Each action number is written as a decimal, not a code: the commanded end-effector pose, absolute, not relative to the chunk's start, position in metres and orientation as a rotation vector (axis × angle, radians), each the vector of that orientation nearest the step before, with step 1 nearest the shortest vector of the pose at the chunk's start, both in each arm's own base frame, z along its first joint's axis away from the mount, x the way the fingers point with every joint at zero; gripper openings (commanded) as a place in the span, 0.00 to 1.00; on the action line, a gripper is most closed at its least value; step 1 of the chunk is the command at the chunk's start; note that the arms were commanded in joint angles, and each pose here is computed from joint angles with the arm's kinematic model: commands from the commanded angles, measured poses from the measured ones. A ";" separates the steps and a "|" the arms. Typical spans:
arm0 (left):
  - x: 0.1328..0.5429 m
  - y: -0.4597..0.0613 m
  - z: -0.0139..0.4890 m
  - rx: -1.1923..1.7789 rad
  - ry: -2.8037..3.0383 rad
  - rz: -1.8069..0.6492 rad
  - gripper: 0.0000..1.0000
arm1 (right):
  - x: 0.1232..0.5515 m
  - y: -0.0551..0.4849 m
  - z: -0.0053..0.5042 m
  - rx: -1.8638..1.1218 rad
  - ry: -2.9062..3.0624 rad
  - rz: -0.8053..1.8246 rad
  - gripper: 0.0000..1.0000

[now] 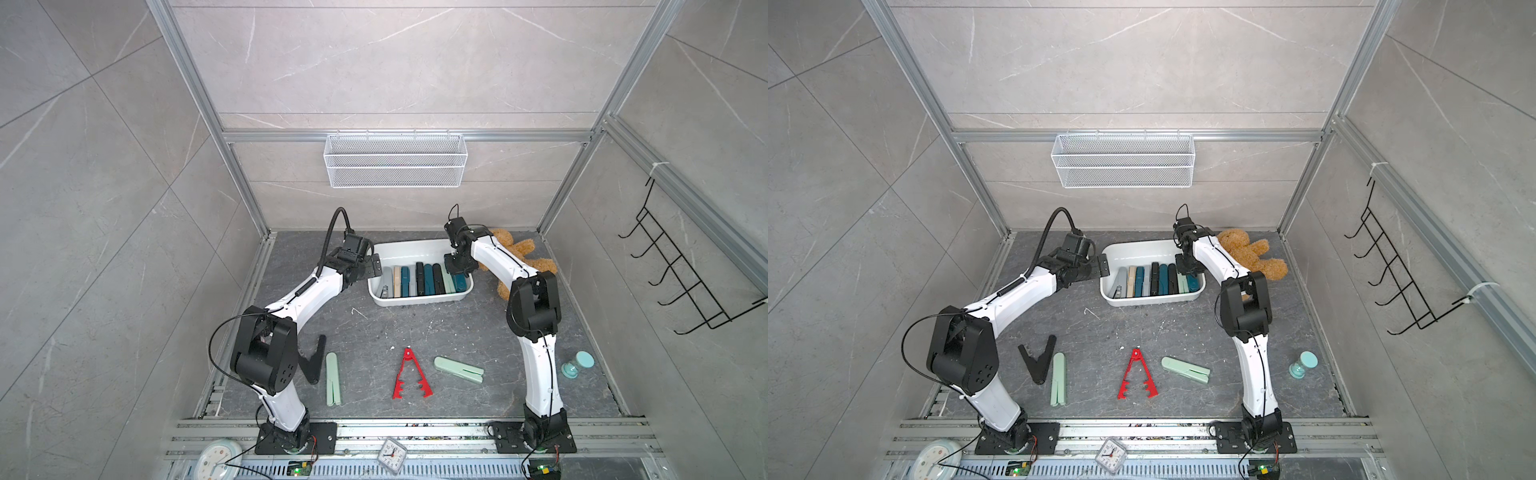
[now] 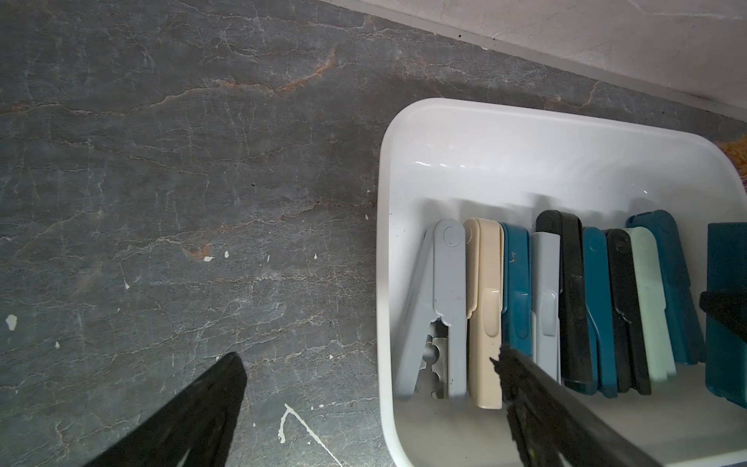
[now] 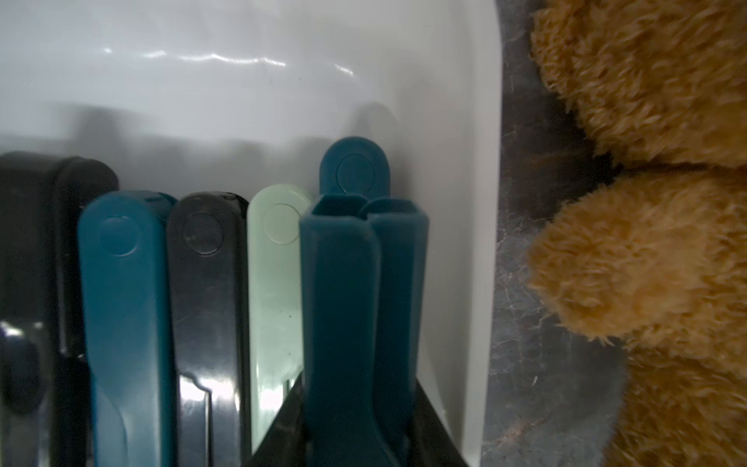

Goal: Put the pruning pliers into the storage box
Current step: Place the pruning pliers in the storage box.

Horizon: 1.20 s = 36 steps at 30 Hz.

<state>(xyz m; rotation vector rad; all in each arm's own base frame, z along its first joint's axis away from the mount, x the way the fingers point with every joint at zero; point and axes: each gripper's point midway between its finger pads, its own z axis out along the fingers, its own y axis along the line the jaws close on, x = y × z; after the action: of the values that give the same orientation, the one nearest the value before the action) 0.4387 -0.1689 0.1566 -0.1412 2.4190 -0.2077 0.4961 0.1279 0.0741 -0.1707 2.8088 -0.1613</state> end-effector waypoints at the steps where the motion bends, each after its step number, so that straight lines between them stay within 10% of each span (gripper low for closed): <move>1: 0.437 -0.161 0.177 -0.175 2.372 -0.213 1.00 | 0.494 0.119 0.074 -0.172 2.838 -0.232 0.24; 19: 0.435 -0.155 0.175 -0.178 2.376 -0.182 1.00 | 0.491 0.118 0.058 -0.132 2.912 -0.255 0.51; 36: 0.433 -0.158 0.177 -0.167 2.352 -0.221 1.00 | 0.461 0.132 0.145 -0.181 2.630 0.043 0.64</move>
<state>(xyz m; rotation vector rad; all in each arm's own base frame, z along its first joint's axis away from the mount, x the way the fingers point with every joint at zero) 0.4333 -0.1596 0.1556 -0.1570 2.4151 -0.1800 0.4648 0.1233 0.1198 -0.1382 2.7471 -0.0773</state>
